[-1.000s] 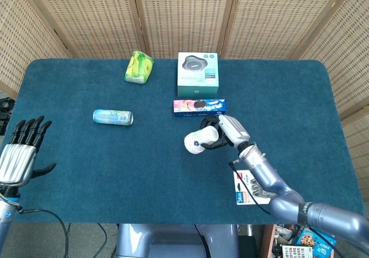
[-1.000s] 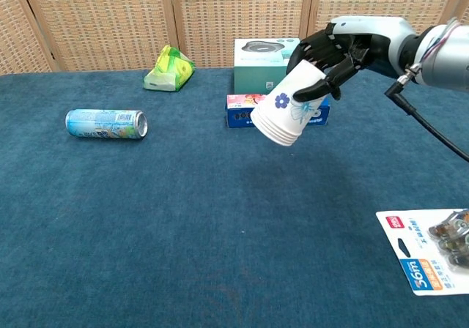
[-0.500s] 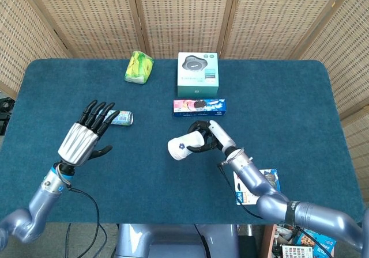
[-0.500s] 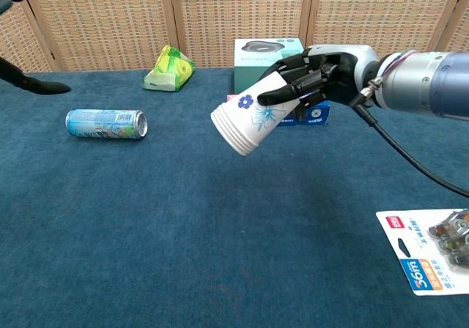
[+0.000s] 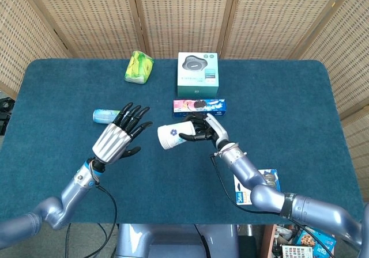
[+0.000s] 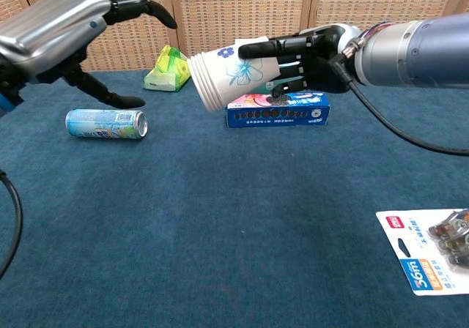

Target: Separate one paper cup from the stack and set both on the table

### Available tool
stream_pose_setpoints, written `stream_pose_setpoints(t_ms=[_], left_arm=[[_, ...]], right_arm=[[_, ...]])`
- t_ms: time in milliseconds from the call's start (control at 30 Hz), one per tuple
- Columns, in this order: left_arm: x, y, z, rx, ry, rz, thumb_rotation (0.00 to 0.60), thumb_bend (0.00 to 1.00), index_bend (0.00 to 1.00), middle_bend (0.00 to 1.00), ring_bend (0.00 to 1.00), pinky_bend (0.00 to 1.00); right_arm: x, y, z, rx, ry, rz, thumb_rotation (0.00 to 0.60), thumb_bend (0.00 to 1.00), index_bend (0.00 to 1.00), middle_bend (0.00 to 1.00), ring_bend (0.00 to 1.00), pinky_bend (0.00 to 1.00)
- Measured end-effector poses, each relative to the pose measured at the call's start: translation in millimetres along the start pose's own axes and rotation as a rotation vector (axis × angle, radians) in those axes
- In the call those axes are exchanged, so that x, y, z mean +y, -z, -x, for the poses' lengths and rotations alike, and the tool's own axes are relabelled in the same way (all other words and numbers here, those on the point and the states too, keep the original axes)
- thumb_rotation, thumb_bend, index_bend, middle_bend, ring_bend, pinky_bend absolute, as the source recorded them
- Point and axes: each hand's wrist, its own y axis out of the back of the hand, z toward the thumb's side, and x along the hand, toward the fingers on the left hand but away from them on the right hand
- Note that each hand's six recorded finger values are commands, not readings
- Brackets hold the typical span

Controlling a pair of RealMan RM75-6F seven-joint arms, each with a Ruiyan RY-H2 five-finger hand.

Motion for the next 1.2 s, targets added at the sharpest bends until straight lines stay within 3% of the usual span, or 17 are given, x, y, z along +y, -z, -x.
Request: stream_pose_setpoints(t_ms=[433,600,1033,1200], left_arm=[[-14.0,-34.0,-43.0,-0.053,-0.113,0.002,0.6,0.1,0.37,0.0,0.0,0.0],[-15.3,-38.4,-48.8,-0.054,-0.136,0.003,0.6,0.18,0.48,0.0,0.0,0.0],[-19.1,-42.0,-54.1,-0.032,-0.202,-0.008,0.6,0.23,0.48,0.0,0.0,0.0],[-22.0,-43.2,-59.0,-0.026,-0.207,-0.014,0.6,0.29,0.48,0.0,0.0,0.0]], right_arm=[[6.5,-4.8,-10.9,-0.004,0.01,-0.004,0.6,0.49,0.55,0.62,0.53,0.68],[9.4,-2.7,-12.0,-0.008,0.014,-0.001,0.6,0.49,0.55,0.62,0.53,0.68],[20.2,3.4,-13.2,-0.021,0.028,-0.011,0.6,0.5,0.55,0.62,0.53,0.68],[20.5,5.1,-13.8,-0.026,0.022,-0.013,0.6,0.5,0.55,0.62,0.53,0.68]])
